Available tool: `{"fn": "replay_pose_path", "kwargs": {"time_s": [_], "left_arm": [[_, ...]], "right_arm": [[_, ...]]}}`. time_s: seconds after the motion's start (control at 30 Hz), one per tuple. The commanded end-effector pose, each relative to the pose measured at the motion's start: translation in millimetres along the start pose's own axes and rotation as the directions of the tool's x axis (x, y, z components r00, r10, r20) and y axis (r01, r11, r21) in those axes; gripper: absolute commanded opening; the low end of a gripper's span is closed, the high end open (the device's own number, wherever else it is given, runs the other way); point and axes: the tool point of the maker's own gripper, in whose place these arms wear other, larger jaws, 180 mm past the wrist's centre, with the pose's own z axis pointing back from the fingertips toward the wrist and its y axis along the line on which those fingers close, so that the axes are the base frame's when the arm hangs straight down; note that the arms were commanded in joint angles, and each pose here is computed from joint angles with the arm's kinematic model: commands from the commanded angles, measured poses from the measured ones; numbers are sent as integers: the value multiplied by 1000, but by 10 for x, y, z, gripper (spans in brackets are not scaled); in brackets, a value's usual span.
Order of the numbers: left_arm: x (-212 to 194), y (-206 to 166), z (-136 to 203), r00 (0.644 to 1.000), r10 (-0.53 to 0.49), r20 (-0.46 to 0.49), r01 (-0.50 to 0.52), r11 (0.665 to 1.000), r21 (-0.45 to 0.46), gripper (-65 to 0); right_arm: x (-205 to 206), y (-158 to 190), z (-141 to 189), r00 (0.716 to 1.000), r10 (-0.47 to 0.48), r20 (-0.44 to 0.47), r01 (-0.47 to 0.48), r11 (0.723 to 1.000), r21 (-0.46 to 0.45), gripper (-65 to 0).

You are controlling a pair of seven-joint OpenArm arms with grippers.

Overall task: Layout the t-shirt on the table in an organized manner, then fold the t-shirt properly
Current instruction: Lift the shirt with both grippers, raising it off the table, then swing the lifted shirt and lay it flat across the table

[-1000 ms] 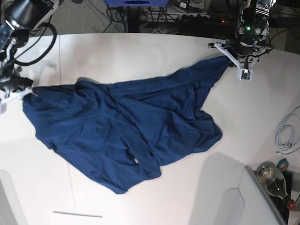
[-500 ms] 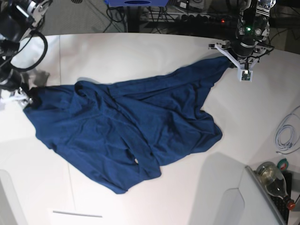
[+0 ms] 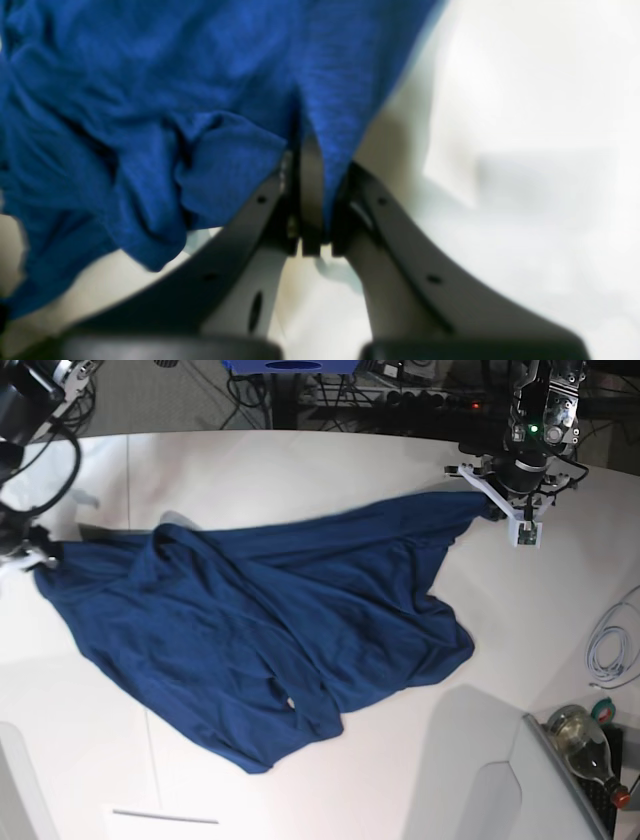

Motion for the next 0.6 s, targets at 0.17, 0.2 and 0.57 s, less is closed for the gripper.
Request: {"fn": "replay_pose_path", "kwargs": {"time_s": [0.17, 0.2, 0.57], "left_arm": [[613, 143, 159, 984, 0, 177, -6, 999, 32, -650], [720, 150, 135, 980, 2, 198, -9, 999, 34, -650], [2323, -152, -179, 934, -44, 355, 52, 999, -11, -650]], "right_arm": [[323, -77, 633, 996, 90, 10, -88, 989, -114, -645], [401, -32, 633, 997, 76, 28, -72, 991, -113, -645], [1472, 478, 98, 995, -32, 94, 33, 999, -12, -644]]}}
